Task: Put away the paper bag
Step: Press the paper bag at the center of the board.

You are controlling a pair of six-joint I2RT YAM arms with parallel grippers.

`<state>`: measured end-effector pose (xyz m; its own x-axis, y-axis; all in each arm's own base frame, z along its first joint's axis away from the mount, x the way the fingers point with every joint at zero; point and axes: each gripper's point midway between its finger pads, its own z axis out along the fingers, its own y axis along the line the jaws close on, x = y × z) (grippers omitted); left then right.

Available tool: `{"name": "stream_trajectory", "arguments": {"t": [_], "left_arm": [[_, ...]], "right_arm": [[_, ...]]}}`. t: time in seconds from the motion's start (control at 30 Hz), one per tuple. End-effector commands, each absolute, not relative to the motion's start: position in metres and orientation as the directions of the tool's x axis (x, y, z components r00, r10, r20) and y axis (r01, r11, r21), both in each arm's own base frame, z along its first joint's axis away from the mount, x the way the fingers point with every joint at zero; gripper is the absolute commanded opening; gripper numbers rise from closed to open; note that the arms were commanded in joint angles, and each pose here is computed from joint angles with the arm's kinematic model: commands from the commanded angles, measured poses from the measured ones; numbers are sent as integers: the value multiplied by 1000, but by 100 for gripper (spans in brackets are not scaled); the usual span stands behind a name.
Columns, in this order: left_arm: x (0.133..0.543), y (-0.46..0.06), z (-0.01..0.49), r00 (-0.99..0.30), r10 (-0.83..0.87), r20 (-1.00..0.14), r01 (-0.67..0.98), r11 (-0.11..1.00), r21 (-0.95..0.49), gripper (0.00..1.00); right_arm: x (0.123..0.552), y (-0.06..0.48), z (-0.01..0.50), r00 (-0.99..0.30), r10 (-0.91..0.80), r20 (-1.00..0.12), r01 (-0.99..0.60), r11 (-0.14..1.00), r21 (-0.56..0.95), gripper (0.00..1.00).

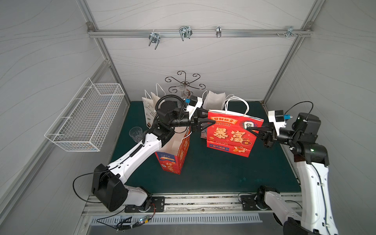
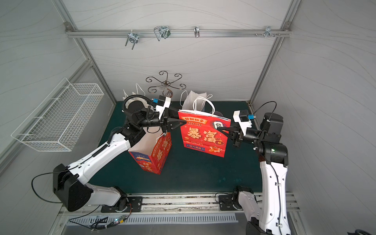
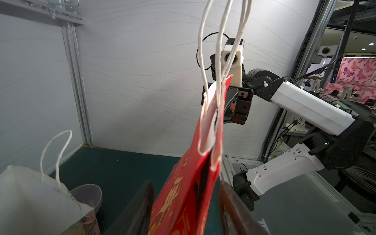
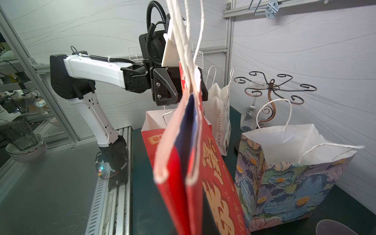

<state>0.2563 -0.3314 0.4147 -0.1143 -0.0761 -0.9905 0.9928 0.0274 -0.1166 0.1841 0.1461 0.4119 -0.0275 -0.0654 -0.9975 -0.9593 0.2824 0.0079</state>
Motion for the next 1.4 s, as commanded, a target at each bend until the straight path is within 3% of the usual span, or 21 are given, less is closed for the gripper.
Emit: {"name": "stream_trajectory", "arguments": {"t": [0.0, 0.13, 0.3, 0.4, 0.43, 0.57, 0.63, 0.73, 0.83, 0.93, 1.03, 1.2, 1.33, 1.37], "left_arm": [[252, -329, 452, -55, -154, -986, 998, 1, -55, 57], [249, -327, 464, -38, -178, -983, 999, -6, -37, 52], [242, -325, 471, -30, -187, -982, 999, -35, -23, 25], [239, -325, 471, -27, -187, -982, 999, -49, -18, 3], [238, -324, 471, -26, -187, -982, 999, -51, -17, 0], [237, -324, 467, -28, -179, -983, 999, -46, -20, 0], [237, -324, 465, -45, -173, -984, 998, -44, -38, 22], [234, -324, 459, -76, -154, -985, 996, -64, -67, 46], [227, -323, 448, -106, -114, -988, 990, -102, -94, 53], [220, -322, 442, -115, -92, -989, 986, -134, -103, 50], [216, -322, 437, -123, -67, -990, 983, -146, -112, 28], [211, -320, 441, -109, -72, -991, 982, -162, -96, 0], [210, -319, 440, -112, -64, -992, 981, -163, -100, 2], [210, -319, 438, -115, -57, -992, 982, -158, -105, 13]], "right_arm": [[181, 149, 421, -8, -51, -999, -970, 242, -5, 0], [183, 151, 418, -28, -44, -999, -975, 220, 18, 0], [183, 153, 418, -41, -37, -998, -979, 201, 33, 0], [181, 154, 419, -41, -31, -999, -981, 190, 34, 0], [181, 154, 420, -42, -29, -999, -982, 185, 36, 0], [176, 154, 429, -32, -19, -999, -986, 164, 29, 0], [173, 155, 433, -23, -18, -1000, -987, 158, 19, 0], [170, 155, 437, -10, -16, -1000, -988, 154, 8, 0], [171, 154, 444, 4, -15, -1000, -988, 153, -6, 0], [173, 155, 451, 21, -15, -1000, -988, 152, -24, 0], [175, 155, 454, 30, -15, -999, -988, 149, -32, 0], [170, 157, 458, 33, -8, -999, -993, 113, -34, 0], [169, 158, 462, 43, -7, -999, -994, 103, -44, 0], [168, 158, 464, 49, -8, -999, -994, 100, -49, 0]]}}
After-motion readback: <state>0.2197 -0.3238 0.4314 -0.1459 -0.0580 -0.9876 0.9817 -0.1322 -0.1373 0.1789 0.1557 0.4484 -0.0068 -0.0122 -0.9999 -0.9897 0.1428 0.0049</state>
